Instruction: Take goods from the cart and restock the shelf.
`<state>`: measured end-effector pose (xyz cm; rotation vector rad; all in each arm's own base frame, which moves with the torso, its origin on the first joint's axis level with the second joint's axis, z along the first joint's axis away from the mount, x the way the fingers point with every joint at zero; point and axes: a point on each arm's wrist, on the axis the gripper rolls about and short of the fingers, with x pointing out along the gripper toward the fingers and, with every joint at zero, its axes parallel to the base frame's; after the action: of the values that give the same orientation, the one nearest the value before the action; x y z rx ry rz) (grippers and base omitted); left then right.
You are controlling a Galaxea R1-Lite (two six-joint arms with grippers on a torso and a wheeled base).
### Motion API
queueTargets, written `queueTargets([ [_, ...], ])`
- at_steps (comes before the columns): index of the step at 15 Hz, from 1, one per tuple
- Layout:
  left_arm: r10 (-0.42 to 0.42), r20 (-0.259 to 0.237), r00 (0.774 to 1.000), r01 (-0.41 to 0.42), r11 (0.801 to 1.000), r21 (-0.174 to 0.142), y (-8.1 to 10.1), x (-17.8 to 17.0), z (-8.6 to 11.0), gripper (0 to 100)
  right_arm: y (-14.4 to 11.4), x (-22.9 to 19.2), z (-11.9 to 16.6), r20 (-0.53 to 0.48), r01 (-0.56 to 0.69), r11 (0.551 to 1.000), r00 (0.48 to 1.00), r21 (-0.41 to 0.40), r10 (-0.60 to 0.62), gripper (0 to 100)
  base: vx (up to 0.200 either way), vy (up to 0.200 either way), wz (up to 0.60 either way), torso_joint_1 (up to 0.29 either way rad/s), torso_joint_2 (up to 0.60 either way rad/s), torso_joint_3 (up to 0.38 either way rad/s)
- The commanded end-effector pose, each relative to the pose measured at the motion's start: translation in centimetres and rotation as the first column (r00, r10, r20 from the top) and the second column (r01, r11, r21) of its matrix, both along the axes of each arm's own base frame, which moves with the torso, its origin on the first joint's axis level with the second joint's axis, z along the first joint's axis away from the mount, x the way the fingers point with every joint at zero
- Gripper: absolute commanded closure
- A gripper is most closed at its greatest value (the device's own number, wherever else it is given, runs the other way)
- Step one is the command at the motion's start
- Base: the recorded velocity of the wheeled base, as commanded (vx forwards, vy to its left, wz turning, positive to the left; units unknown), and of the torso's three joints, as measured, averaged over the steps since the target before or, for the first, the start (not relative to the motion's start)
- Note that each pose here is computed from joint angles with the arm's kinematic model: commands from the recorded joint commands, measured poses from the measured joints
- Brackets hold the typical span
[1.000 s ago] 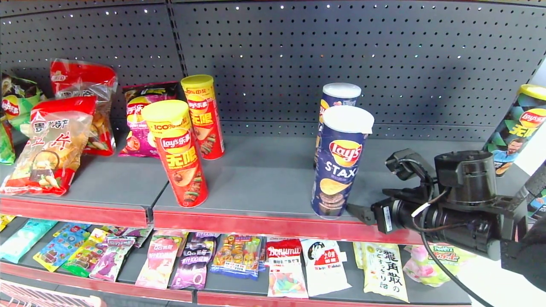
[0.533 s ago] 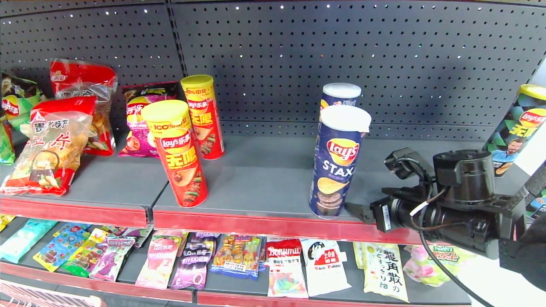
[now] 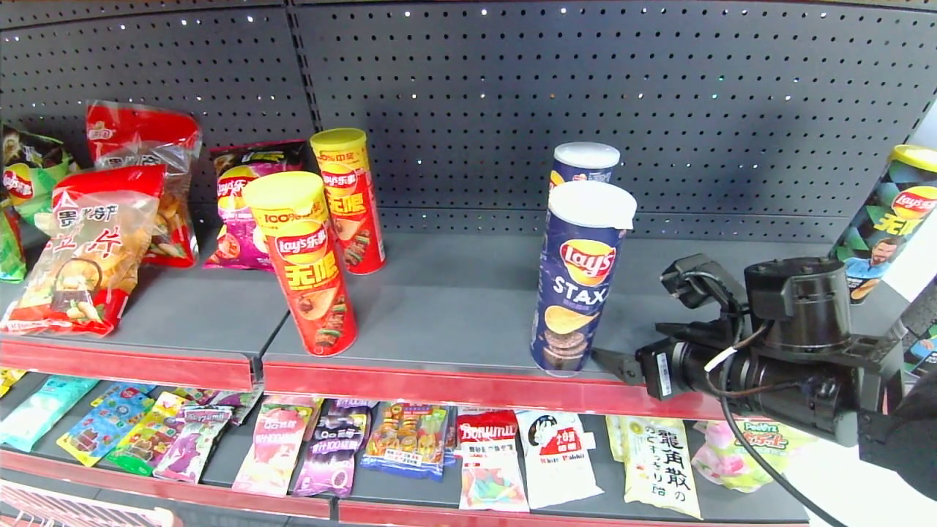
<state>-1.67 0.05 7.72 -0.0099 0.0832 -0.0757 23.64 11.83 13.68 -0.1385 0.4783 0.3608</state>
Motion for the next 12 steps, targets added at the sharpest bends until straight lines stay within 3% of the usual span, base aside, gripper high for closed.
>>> queueTargets([
  [1, 0.0, -0.002, 1.0, 0.0, 1.0, -0.001, 0.0, 0.0, 0.0, 0, -0.9, -0.5, 0.8, 0.029, 0.021, 1.0, 0.999, 0.013, -0.022, 0, 0.0, 0.0, 0.0, 0.0, 0.0, 0.0],
  [8, 0.0, -0.002, 1.0, 0.0, 1.0, -0.001, 0.0, 0.0, 0.0, 0, -4.0, -5.7, 2.5, 0.111, 0.031, 0.998, 0.993, 0.058, -0.037, 0, 0.0, 0.0, 0.0, 0.0, 0.0, 0.0],
  [11, 0.0, -0.002, 1.0, 0.0, 1.0, -0.001, 0.0, 0.0, 0.0, 0, -6.7, -9.5, 3.5, 0.187, -0.083, 0.989, 0.981, 0.125, 0.059, 0, 0.0, 0.0, 0.0, 0.0, 0.0, 0.0],
  [12, 0.0, -0.002, 1.0, 0.0, 1.0, -0.001, 0.0, 0.0, 0.0, 0, -8.0, -11.5, 3.5, 0.235, -0.12, 0.986, 0.968, 0.112, 0.091, 0, 0.0, 0.0, 0.0, 0.0, 0.0, 0.0],
])
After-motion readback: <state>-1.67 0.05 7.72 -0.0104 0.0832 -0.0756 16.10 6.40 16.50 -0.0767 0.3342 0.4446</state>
